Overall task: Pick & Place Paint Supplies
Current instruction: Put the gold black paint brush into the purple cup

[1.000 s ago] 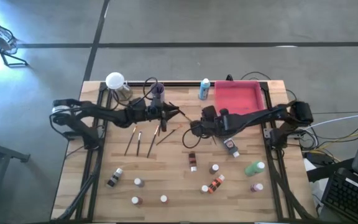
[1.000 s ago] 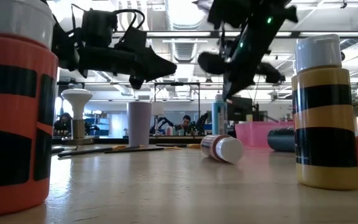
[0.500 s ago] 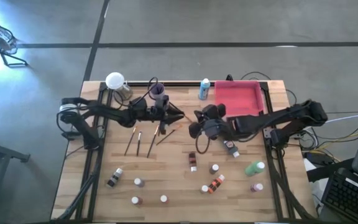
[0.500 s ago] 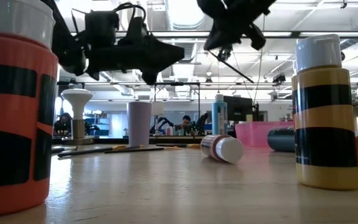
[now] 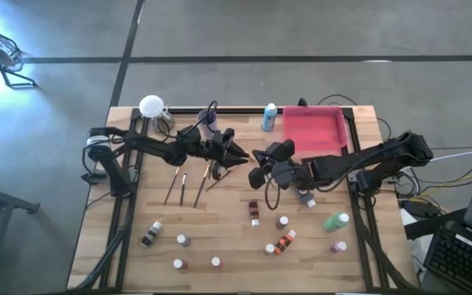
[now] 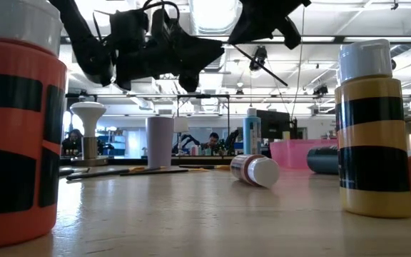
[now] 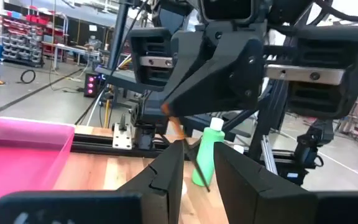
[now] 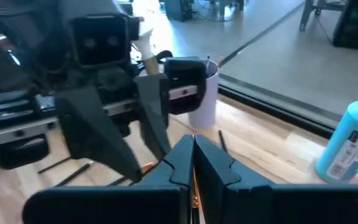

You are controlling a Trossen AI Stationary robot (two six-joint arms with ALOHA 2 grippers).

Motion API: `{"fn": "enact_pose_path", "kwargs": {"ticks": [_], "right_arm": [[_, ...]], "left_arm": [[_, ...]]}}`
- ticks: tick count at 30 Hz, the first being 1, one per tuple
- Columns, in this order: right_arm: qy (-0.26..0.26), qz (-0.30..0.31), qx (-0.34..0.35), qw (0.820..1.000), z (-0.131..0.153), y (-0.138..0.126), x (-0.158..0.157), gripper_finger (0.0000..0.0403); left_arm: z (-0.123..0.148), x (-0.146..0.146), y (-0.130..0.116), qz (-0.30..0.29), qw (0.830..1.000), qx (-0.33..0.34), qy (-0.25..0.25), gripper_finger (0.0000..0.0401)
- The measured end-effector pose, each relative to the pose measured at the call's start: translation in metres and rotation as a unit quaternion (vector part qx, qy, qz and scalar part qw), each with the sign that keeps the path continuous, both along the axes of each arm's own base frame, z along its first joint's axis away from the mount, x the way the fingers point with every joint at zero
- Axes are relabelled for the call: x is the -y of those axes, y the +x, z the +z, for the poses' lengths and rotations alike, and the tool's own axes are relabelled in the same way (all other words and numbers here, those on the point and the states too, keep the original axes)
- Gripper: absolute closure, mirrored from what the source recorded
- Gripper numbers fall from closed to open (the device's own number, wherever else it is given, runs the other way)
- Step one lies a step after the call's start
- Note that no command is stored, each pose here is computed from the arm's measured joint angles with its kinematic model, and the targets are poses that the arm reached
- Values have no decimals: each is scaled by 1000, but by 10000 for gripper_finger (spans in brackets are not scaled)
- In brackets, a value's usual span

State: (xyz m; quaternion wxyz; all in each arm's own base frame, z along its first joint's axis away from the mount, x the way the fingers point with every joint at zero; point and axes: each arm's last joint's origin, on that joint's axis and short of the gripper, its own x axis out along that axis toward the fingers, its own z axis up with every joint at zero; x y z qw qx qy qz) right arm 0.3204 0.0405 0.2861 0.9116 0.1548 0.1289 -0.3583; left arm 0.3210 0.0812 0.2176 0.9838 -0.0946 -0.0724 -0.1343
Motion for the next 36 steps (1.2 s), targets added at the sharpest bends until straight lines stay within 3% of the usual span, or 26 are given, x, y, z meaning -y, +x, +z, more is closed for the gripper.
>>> {"fn": "enact_pose_path", "kwargs": {"ticks": [9,36], "right_arm": [[-12,33,13,999,6,3,-7,395],[-13,48,14,999,11,5,-9,395]], "left_arm": [[9,-1,9,-47,999,-16,14,307],[22,0,17,-41,999,0,24,307]]}}
